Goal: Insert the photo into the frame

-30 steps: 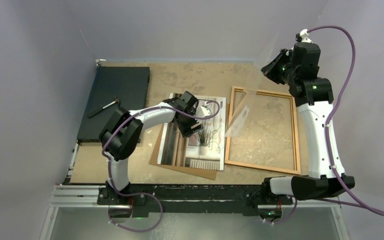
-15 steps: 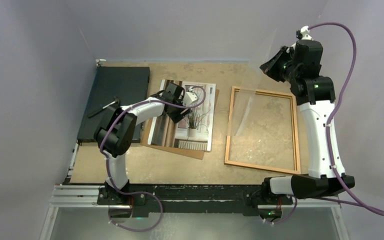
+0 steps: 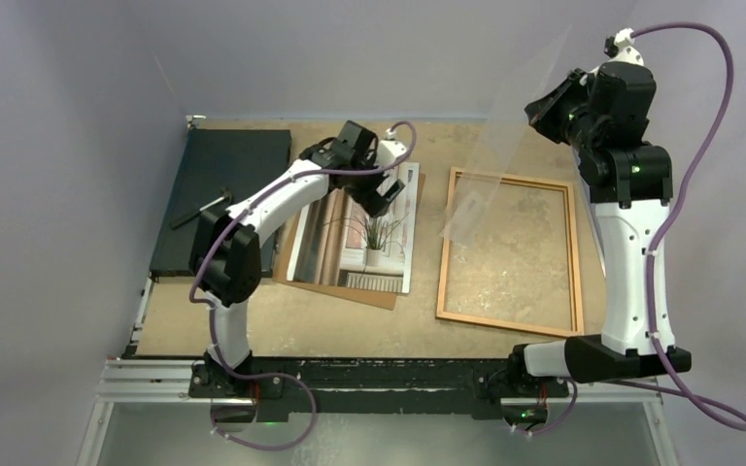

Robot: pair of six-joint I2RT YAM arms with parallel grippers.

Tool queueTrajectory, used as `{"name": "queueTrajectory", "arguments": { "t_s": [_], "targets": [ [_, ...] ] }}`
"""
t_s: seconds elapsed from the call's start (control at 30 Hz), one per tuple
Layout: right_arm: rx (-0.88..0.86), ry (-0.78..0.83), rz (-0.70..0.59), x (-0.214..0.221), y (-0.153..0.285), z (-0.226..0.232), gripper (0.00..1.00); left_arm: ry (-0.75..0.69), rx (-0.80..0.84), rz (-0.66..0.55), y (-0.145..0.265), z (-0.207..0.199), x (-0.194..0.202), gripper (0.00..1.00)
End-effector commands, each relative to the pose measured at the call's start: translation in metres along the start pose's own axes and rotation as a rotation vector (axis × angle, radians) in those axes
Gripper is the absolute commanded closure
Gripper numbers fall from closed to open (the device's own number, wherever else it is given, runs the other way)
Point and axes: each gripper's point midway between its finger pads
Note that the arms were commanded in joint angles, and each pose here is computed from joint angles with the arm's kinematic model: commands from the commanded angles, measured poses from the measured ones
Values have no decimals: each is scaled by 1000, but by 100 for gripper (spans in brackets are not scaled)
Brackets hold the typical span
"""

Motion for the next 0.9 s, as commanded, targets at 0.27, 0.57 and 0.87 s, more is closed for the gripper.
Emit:
{"name": "queueTrajectory", "arguments": {
  "t_s": [0.27,0.57,0.87],
  "targets": [
    [94,42,-135,-30,49,-16,100,93,193,-97,-82,-92,-63,2],
    [121,62,-118,-16,65,-29,100,103,127,-38,-130,-111,-42,3],
    [96,47,-117,-10,69,-27,100,61,44,-4,-148,-113,-23,16]
  ]
}}
Point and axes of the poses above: each gripper's point midway between its finger pads, its own y axis back along the fingers, its own z axis along the line the jaws close on, x = y × z, and after that the axes turned 1 degree about -y, right-handed
